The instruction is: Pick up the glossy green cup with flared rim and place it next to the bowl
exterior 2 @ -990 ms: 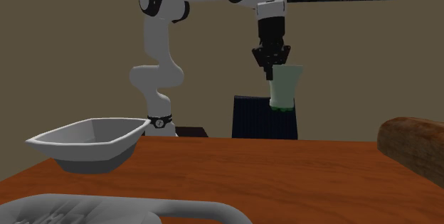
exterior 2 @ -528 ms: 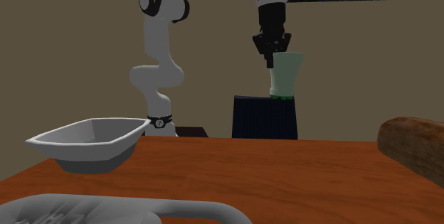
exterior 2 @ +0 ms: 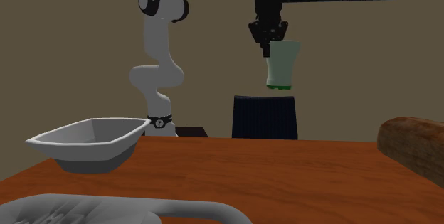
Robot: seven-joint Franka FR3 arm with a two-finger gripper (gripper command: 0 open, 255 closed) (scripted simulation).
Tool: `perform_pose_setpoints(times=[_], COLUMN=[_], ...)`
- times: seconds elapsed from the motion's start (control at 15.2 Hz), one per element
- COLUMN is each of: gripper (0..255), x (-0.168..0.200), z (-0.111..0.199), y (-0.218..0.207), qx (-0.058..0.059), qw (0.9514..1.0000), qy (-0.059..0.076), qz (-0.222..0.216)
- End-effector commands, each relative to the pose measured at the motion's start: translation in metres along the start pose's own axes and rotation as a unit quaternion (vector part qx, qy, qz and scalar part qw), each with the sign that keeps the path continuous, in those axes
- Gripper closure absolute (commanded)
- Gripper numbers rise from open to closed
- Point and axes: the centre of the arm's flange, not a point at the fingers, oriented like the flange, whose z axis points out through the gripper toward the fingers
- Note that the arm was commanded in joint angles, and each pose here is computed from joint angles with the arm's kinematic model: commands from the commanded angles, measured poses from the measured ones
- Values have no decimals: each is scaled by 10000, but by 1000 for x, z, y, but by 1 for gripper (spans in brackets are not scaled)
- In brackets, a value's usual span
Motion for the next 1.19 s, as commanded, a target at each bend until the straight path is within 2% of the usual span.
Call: perform_pose_setpoints(times=[0.0,0.92,0.99,1.12], gripper=[255,255,255,255], x=[-3,-17,-19,-19], z=[-4,-26,-29,-18], y=[24,207,231,232], qx=[2,2,2,2], qw=[10000,10000,10000,10000], qy=[2,2,2,2], qz=[-4,-4,-4,-4])
